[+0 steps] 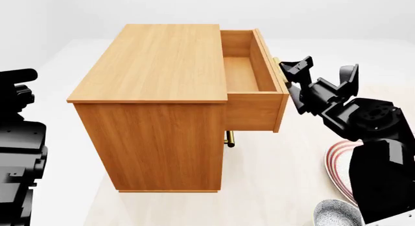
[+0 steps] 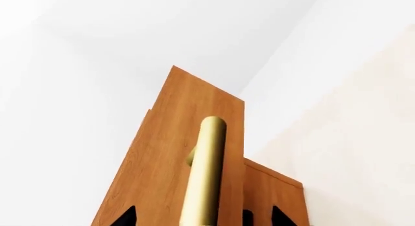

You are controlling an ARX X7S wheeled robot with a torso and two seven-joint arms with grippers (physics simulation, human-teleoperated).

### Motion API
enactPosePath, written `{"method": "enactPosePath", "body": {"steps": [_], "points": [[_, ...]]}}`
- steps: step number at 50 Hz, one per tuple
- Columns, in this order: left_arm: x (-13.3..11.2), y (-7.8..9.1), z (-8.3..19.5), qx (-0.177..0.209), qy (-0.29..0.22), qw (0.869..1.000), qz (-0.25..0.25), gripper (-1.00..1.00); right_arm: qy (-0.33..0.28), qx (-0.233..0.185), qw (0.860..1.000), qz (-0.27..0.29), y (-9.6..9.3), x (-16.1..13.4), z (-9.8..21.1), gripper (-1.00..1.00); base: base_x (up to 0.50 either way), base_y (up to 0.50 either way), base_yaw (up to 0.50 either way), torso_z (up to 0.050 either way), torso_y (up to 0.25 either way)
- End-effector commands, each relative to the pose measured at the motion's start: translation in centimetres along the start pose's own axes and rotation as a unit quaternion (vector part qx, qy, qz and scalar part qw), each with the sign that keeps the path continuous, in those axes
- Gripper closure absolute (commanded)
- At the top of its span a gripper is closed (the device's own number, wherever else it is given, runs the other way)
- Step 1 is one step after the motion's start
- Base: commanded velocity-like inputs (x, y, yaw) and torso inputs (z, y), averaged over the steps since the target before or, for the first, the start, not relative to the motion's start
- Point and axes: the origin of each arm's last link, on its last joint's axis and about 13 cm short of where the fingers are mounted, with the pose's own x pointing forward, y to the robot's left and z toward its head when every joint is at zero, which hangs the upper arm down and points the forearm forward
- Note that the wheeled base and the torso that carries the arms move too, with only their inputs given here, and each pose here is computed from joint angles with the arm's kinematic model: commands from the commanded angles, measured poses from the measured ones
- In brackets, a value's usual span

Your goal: Open the top drawer of the cabinet and put the bowl in it.

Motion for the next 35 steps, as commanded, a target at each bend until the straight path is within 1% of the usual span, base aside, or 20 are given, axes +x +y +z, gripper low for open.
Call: {"method": "enactPosePath", "body": {"steps": [1, 4, 7, 9, 11, 13, 15, 21, 24, 25, 28, 30, 32, 35], "points": [[0.0, -0.1, 0.2, -0.001, -0.003, 1.0, 0.0, -1.0, -0.038, 0.003, 0.999, -0.035, -1.0, -0.9, 1.3, -1.0, 0.0, 0.0, 0.0, 0.0, 0.0], [0.0, -0.1, 0.3, -0.003, -0.003, 1.0, -0.001, -1.0, -0.063, 0.001, 0.996, -0.056, -1.6, -1.8, 2.4, -1.0, 0.0, 0.0, 0.0, 0.0, 0.0], [0.0, -0.2, 0.3, -0.003, -0.003, 1.0, -0.001, -1.0, -0.086, -0.001, 0.994, -0.066, -1.6, -2.7, 3.5, -1.0, 0.0, 0.0, 0.0, 0.0, 0.0], [-0.1, -0.2, 0.3, -0.004, -0.003, 1.0, -0.002, -1.0, -0.103, -0.01, 0.992, -0.072, -1.1, -3.4, 4.3, -1.0, 0.0, 0.0, 0.0, 0.0, 0.0], [0.0, -0.2, 0.3, -0.004, -0.002, 1.0, -0.002, -1.0, -0.121, -0.024, 0.99, -0.075, -0.1, -4.1, 5.0, -1.0, 0.0, 0.0, 0.0, 0.0, 0.0], [0.0, -0.1, 0.3, -0.005, -0.002, 1.0, -0.002, -1.0, -0.137, -0.043, 0.987, -0.074, 1.2, -4.8, 5.7, -1.0, 0.0, 0.0, 0.0, 0.0, 0.0], [0.0, -0.1, 0.3, -0.007, -0.002, 1.0, -0.002, -1.0, -0.149, -0.072, 0.984, -0.07, 3.0, -5.2, 6.6, -1.0, 0.0, 0.0, 0.0, 0.0, 0.0], [0.2, 0.1, 0.1, -0.01, 0.001, 1.0, -0.002, -1.0, -0.144, -0.164, 0.973, -0.078, 8.6, -5.1, 7.3, -1.0, 0.0, 0.0, 0.0, 0.0, 0.0], [0.2, 0.3, 0.0, -0.008, 0.003, 1.0, -0.001, -1.0, -0.134, -0.237, 0.958, -0.092, 12.0, -4.6, 7.5, -1.0, 0.0, 0.0, 0.0, 0.0, 0.0], [0.2, 0.3, 0.0, -0.008, 0.003, 1.0, -0.001, -1.0, -0.133, -0.252, 0.954, -0.095, 12.7, -4.5, 7.5, -1.0, 0.0, 0.0, 0.0, 0.0, 0.0], [0.3, 0.3, -0.1, -0.008, 0.005, 1.0, -0.001, -1.0, -0.114, -0.317, 0.936, -0.104, 15.5, -4.1, 7.4, -1.0, 0.0, 0.0, 0.0, 0.0, 0.0], [0.3, 0.3, -0.1, -0.008, 0.005, 1.0, -0.002, -1.0, -0.097, -0.353, 0.924, -0.107, 17.0, -3.8, 7.2, -1.0, 0.0, 0.0, 0.0, 0.0, 0.0], [0.3, 0.4, 0.0, -0.009, 0.005, 1.0, -0.001, -1.0, -0.07, -0.392, 0.909, -0.121, 18.5, -3.4, 6.7, -1.0, 0.0, 0.0, 0.0, 0.0, 0.0], [0.4, 0.4, 0.0, -0.01, 0.006, 1.0, 0.0, -1.0, -0.019, -0.426, 0.895, -0.13, 20.0, -2.8, 6.1, -1.0, 0.0, 0.0, 0.0, 0.0, 0.0]]}}
